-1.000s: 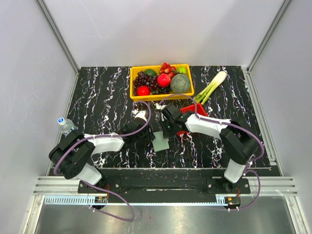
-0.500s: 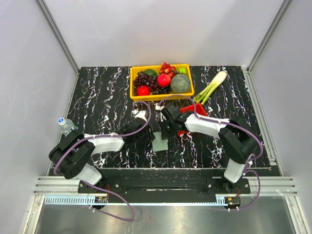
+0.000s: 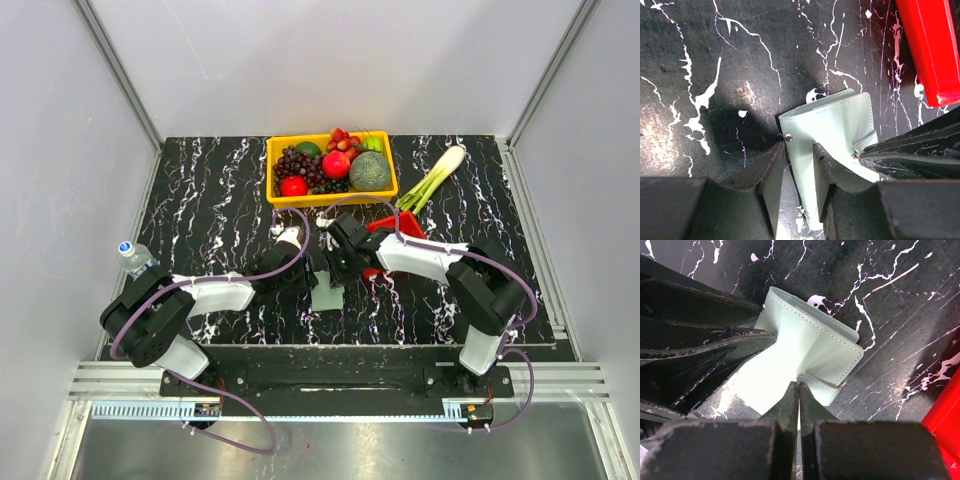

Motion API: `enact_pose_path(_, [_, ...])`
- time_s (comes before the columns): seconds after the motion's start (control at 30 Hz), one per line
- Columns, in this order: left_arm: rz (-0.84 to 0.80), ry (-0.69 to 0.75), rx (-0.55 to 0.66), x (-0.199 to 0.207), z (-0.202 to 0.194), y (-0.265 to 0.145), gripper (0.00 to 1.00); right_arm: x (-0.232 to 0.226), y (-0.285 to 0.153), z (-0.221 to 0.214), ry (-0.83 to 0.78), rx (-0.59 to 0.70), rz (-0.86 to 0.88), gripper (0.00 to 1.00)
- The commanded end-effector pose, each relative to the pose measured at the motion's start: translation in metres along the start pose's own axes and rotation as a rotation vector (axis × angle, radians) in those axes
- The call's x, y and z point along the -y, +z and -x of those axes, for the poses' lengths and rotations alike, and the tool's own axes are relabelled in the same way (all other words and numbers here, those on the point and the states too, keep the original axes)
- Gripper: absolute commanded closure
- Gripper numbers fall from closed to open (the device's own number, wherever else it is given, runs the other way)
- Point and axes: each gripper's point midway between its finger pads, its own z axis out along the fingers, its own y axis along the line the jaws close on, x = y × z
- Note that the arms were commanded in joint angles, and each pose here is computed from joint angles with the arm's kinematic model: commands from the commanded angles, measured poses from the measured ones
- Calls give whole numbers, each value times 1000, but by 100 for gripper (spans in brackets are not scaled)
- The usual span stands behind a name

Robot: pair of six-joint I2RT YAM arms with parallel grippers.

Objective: Put the credit cards into the card holder
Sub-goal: Close the card holder at the center of the board.

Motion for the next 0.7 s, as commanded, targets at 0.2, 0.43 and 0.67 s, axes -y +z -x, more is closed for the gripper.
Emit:
enact_pose_path(0.2, [-16, -2, 16, 7, 6, 0, 67, -6, 9, -18, -71, -86, -25, 99])
enact_pose_path(0.43, [-20, -13, 16, 8, 5, 0, 69, -8, 19, -30, -80, -127, -38, 99])
enact_pose_path(0.67, [-27, -28, 22, 9, 5, 1, 71, -10, 24, -40, -101, -159, -52, 99])
